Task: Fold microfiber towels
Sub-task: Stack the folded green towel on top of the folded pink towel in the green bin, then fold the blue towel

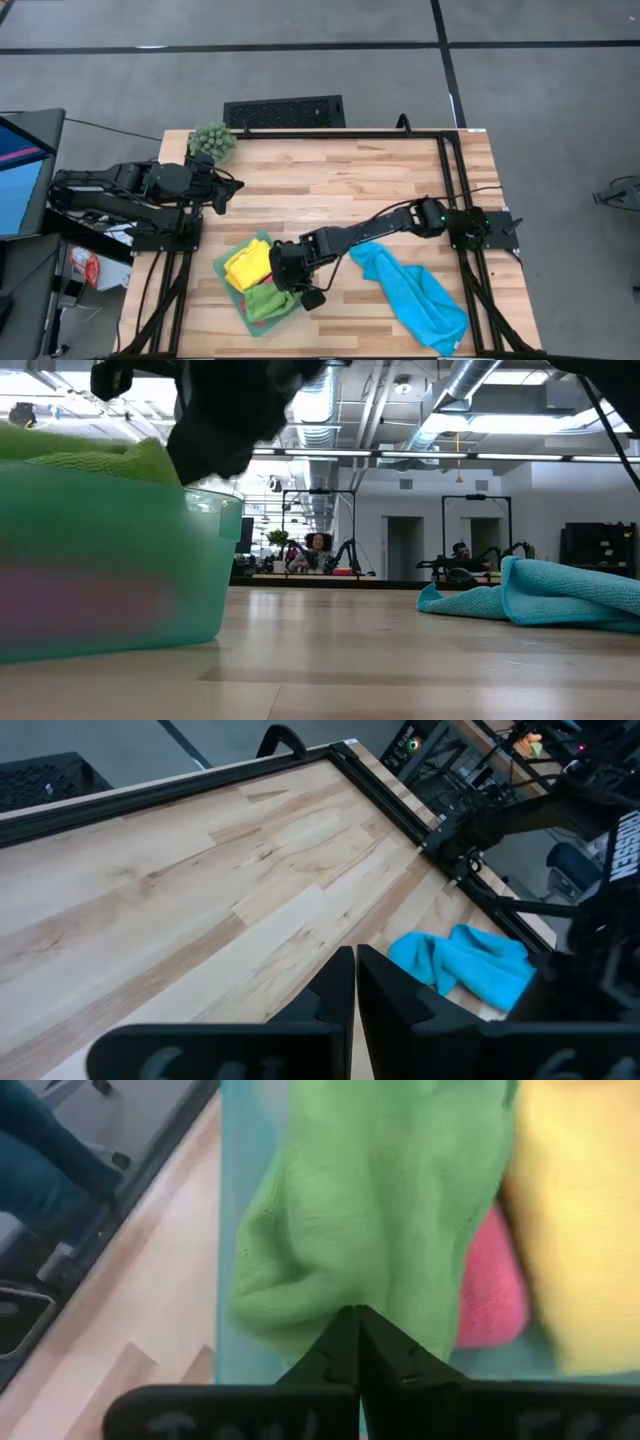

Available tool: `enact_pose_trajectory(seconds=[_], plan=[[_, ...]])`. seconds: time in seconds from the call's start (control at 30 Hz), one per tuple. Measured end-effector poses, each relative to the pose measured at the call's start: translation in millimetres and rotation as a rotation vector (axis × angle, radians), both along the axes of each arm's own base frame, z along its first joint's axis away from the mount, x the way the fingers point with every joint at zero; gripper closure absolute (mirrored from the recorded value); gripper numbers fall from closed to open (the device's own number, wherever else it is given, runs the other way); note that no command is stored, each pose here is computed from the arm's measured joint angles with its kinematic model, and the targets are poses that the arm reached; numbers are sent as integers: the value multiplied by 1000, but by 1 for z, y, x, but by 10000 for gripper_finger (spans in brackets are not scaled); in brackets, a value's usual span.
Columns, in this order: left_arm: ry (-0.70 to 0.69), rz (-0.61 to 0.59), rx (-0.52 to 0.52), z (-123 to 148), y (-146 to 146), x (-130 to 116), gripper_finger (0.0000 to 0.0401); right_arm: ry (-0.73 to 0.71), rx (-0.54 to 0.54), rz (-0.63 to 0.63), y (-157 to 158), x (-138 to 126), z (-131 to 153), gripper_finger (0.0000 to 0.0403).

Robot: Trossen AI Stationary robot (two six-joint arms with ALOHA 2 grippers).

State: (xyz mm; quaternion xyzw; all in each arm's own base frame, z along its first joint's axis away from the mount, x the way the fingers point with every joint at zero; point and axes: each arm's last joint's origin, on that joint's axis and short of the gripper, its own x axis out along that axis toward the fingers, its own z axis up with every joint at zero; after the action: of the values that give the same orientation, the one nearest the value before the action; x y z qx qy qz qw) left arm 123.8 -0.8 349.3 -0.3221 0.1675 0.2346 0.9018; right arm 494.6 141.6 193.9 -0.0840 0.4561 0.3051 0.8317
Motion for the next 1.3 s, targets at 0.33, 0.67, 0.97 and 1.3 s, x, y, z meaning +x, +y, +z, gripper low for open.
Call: enact_pose_trajectory(seconds=[0.33, 0.67, 0.97, 1.3], plan=[[1, -2, 4, 0, 0, 0, 395, -85, 46, 33, 23, -1, 19, 372], [9, -6, 12, 0, 0, 1, 395, -25, -38, -22, 29, -14, -41, 389], [33, -23, -24, -4, -2, 9, 395, -121, -65, -102, 17, -12, 11, 376], [55, -24, 5, -7, -3, 20, 354, 76, -197, -364, -27, -84, 114, 378]])
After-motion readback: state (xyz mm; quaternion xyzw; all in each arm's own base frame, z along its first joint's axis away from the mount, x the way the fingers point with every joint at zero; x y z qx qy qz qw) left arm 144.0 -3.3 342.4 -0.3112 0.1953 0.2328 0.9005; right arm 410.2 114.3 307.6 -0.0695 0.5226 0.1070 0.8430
